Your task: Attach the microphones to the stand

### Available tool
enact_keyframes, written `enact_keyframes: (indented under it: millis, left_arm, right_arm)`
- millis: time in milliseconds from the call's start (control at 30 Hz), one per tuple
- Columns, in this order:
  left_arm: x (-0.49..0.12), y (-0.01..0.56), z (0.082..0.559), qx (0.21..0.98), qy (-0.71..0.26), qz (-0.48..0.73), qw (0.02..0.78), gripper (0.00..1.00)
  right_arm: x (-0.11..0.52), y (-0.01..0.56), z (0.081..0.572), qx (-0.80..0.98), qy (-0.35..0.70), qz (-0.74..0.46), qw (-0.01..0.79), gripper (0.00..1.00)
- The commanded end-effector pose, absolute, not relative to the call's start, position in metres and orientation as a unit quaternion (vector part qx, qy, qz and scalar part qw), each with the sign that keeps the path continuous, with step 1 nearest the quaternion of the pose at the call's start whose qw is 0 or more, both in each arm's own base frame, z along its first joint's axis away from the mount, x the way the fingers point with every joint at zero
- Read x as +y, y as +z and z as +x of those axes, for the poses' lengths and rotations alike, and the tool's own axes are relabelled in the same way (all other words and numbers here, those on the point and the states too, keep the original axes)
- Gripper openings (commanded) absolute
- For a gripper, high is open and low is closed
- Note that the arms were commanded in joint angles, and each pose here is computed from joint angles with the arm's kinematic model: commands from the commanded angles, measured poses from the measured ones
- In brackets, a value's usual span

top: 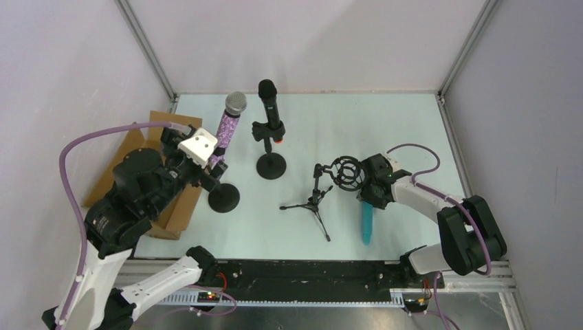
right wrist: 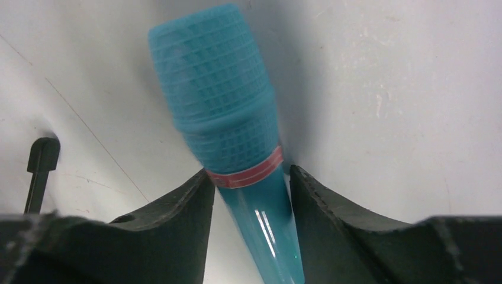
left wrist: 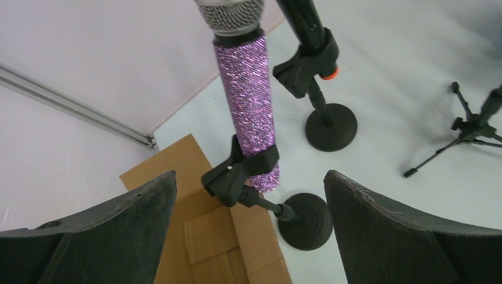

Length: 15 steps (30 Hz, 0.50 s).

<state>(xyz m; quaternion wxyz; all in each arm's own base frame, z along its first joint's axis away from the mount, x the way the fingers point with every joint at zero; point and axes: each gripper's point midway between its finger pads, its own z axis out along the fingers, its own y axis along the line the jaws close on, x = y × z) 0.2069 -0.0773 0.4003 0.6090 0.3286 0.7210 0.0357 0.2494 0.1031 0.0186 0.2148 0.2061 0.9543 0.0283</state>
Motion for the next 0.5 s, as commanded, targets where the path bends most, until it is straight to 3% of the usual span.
enact_keyframes:
  millis: [0, 67, 200, 267, 467]
  left_arm:
    - [-0.092, 0.386, 0.201, 0.721, -0.005, 0.347, 0.600, 0.98]
    - [-0.092, 0.382, 0.203, 0.725, -0.004, 0.347, 0.596, 0.98]
    - [-0.091, 0.385, 0.204, 0.722, 0.004, 0.349, 0.597, 0.98]
    - [-0.092, 0.383, 0.206, 0.723, 0.005, 0.351, 0.594, 0.98]
    - [-0.099, 0.375, 0.212, 0.729, 0.004, 0.363, 0.580, 0.98]
  right_arm:
    - [0.104, 0.017, 0.263, 0.945, 0.045, 0.232, 0.227, 0.51]
    - [0.104, 0.024, 0.266, 0.940, 0.058, 0.240, 0.234, 0.43]
    - [0.095, 0.050, 0.274, 0.926, 0.087, 0.258, 0.261, 0.10]
    - [0.085, 0.068, 0.278, 0.917, 0.097, 0.268, 0.280, 0.00]
    - [0.047, 0.156, 0.282, 0.874, 0.082, 0.275, 0.392, 0.00]
